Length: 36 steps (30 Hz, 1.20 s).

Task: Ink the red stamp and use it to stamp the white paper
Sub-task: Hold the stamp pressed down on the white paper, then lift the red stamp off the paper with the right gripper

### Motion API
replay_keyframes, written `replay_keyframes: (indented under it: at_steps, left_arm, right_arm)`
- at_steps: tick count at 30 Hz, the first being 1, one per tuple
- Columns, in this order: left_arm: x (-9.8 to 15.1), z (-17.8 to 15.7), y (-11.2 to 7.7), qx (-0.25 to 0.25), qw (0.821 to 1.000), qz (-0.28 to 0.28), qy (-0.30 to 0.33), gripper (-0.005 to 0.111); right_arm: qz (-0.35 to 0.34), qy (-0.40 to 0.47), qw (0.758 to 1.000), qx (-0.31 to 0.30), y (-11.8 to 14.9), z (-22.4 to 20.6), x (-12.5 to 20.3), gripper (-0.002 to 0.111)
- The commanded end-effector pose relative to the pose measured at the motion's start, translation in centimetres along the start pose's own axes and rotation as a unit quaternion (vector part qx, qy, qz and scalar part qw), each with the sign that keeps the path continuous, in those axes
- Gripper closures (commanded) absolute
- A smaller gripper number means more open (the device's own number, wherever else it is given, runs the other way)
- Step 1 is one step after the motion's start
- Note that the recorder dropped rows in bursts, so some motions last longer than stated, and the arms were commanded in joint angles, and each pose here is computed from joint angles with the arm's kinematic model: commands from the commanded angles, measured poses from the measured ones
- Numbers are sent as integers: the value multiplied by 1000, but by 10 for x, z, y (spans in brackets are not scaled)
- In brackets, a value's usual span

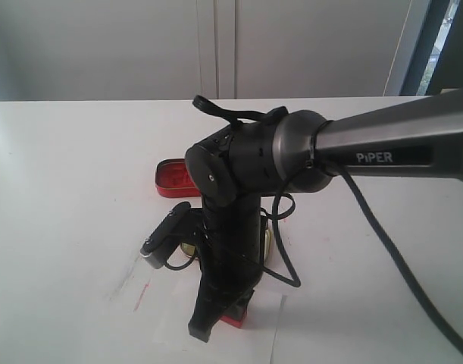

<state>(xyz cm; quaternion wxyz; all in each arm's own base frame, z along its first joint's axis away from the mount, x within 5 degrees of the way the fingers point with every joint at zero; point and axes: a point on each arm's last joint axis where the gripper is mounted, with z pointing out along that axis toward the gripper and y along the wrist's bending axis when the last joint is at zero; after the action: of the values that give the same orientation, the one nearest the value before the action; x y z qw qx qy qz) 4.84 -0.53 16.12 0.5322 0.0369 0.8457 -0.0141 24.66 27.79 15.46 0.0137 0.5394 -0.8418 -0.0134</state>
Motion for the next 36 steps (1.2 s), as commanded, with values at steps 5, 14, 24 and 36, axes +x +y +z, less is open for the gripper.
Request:
replay_keyframes:
  at_steps: [5,14,24,36]
  left_arm:
    - [3,1,0,0,1000,-3,6,107]
    - [3,1,0,0,1000,-3,6,107]
    - [3,1,0,0,1000,-3,6,107]
    - [3,1,0,0,1000,-3,6,107]
  right_arm:
    - [2,-10,1000,11,-1,0,1,108]
    - [2,-22,999,24,-2,-12,2,108]
    - [7,-35,999,28,-1,-23,4,108]
    - [9,-54,998,34,0,-36,6,108]
